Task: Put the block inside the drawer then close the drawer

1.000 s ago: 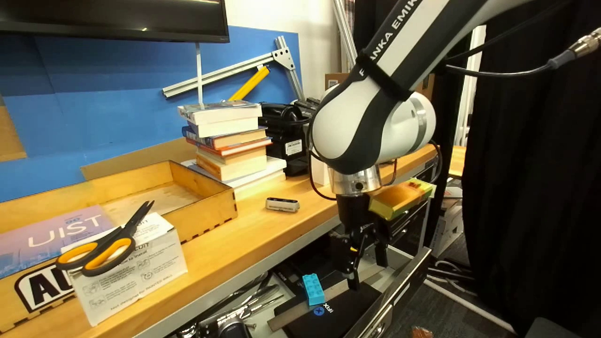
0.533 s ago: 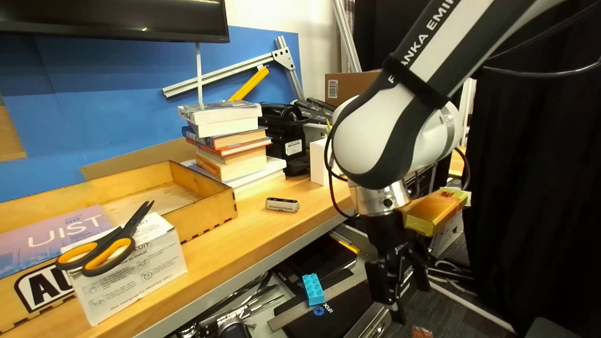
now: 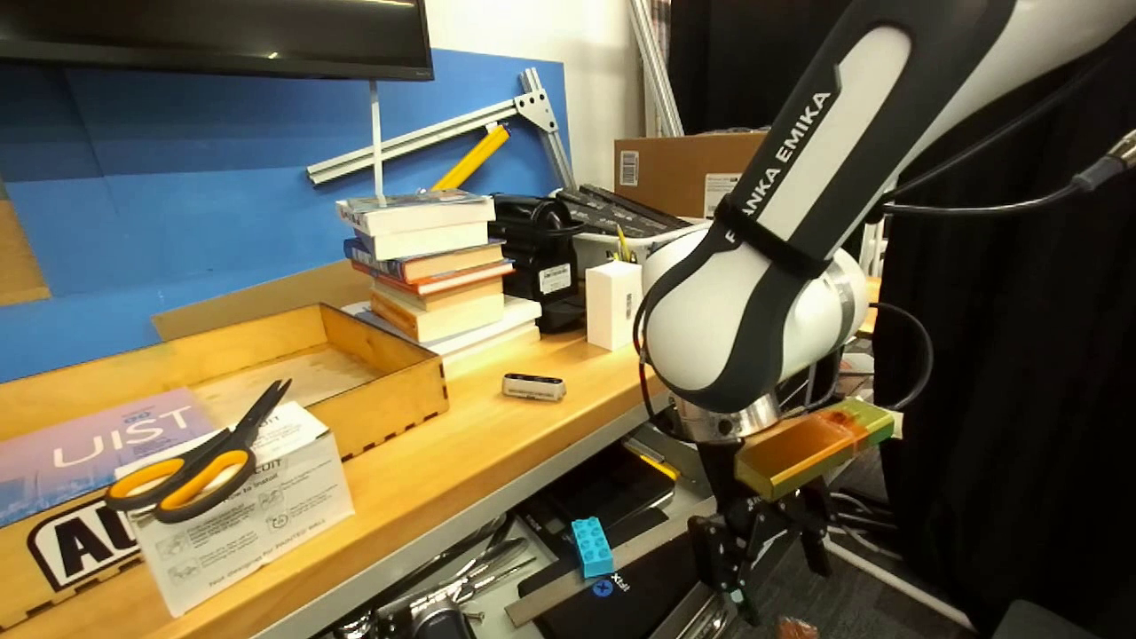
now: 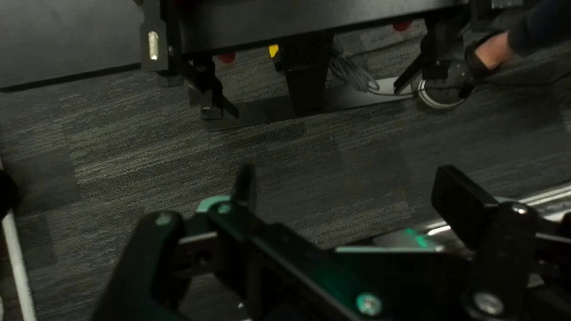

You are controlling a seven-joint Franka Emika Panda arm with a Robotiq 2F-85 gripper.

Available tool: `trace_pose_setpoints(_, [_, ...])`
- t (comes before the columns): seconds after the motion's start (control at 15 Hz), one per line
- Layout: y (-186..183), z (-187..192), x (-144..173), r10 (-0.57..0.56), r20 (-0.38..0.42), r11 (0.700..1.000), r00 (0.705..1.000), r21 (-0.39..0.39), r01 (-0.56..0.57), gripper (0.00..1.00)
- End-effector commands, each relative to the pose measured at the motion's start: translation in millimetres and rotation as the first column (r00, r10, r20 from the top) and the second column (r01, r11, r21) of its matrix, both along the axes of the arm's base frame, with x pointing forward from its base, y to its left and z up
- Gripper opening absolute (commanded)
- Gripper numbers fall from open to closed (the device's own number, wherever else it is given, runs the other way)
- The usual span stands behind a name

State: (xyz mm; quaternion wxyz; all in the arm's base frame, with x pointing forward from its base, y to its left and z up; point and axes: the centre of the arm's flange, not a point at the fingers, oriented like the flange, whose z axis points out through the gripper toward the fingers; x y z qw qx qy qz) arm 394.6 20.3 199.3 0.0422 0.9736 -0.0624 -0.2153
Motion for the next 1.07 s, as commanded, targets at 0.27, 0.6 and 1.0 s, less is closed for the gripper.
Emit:
trace_pose_setpoints(0.27, [-6, 14, 52, -0.167, 0.138, 0.983, 0.976, -0.057, 0.176, 1.0])
trace_pose_setpoints(0.6, [-11, 37, 104, -0.147, 0.166, 0.986, 0.975, -0.054, 0.158, 1.0])
trace_pose_setpoints(1.0, [-15, 31, 141, -0.061, 0.076, 0.997, 0.995, 0.052, 0.057, 1.0])
